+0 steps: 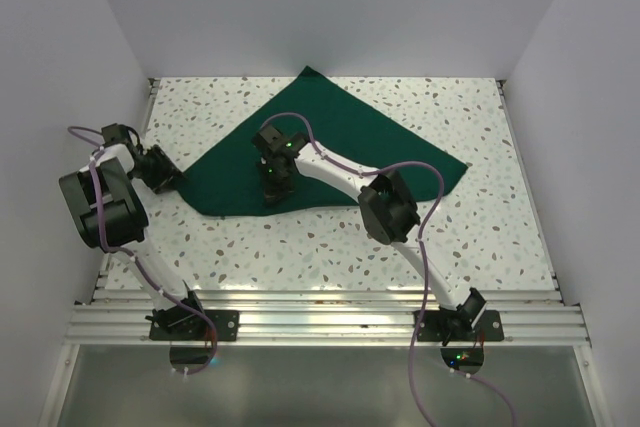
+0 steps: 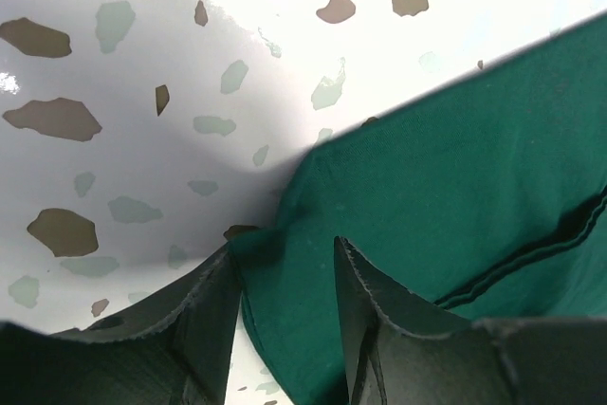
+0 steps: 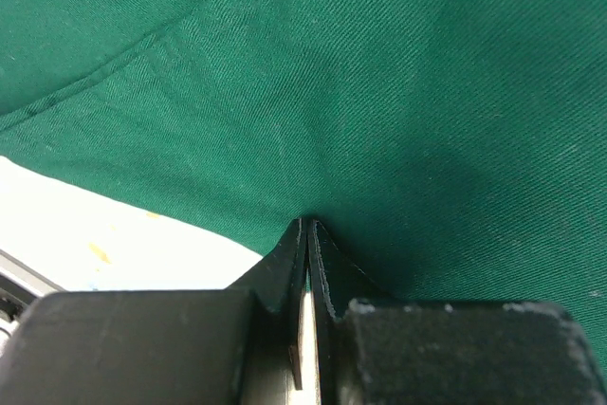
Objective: Prepare the surgical pack
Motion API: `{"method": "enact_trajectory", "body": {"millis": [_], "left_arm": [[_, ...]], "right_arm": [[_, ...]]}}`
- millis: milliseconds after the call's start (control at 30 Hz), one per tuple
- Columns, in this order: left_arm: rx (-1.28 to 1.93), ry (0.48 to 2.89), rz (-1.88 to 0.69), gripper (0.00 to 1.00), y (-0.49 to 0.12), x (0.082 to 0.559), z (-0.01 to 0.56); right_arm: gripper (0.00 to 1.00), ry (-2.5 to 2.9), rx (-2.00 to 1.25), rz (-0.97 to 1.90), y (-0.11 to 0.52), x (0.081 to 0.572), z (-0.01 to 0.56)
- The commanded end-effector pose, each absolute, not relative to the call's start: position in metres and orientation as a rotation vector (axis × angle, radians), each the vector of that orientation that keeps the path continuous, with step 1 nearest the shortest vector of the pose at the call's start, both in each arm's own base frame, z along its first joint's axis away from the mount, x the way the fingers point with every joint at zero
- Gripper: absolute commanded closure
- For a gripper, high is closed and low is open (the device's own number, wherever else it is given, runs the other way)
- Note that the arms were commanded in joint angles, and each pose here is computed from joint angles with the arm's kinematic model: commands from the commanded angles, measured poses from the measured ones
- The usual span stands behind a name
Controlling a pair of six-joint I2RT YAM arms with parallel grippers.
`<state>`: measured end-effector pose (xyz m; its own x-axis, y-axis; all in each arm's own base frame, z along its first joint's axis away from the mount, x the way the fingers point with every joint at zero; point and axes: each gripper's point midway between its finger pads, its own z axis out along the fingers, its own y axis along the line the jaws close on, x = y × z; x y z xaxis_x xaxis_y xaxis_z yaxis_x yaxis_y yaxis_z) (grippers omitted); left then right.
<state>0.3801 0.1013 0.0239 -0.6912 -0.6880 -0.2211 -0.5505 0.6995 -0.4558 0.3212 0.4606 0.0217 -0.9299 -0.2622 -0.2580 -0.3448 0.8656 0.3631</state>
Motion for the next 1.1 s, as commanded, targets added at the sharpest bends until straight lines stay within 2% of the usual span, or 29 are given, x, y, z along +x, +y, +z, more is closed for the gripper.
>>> {"method": "enact_trajectory", "body": {"millis": [0,67,100,167,200,267,467,800,1067], "left_arm": [[-0.937,2.539,-0.473,0.53,0.11,0.384,0.017],[-0.931,2.539,-0.465,0.57,0.11,0.383,0.018],[-0.928,2.542,-0.469,0.66,0.11,0.382,0.017],[-0.923,2.538,-0.49,0.78,0.107,0.382,0.019],[-0.923,2.533,-0.5,0.88,0.105,0.383,0.021],[-0.92,2.515,-0.525,0.99,0.102,0.383,0.029],[-0.902,2.374,-0.637,1.0,0.074,0.387,0.08],[-0.764,2.228,-0.774,1.0,-0.02,0.402,0.18],[-0.643,2.23,-0.822,1.0,-0.078,0.406,0.219]], "right_arm": [[0.96,2.886,-0.476,0.563,0.459,0.314,-0.002],[0.96,2.883,-0.478,0.567,0.459,0.314,-0.001],[0.96,2.884,-0.48,0.566,0.459,0.314,-0.001],[0.96,2.888,-0.48,0.562,0.458,0.314,-0.002],[0.96,2.893,-0.483,0.56,0.458,0.313,-0.004],[0.95,2.895,-0.488,0.558,0.458,0.312,-0.002],[0.95,2.906,-0.498,0.57,0.456,0.309,-0.002],[0.95,2.964,-0.531,0.634,0.454,0.297,-0.009],[0.95,2.821,-0.388,0.868,0.454,0.334,0.07]]}}
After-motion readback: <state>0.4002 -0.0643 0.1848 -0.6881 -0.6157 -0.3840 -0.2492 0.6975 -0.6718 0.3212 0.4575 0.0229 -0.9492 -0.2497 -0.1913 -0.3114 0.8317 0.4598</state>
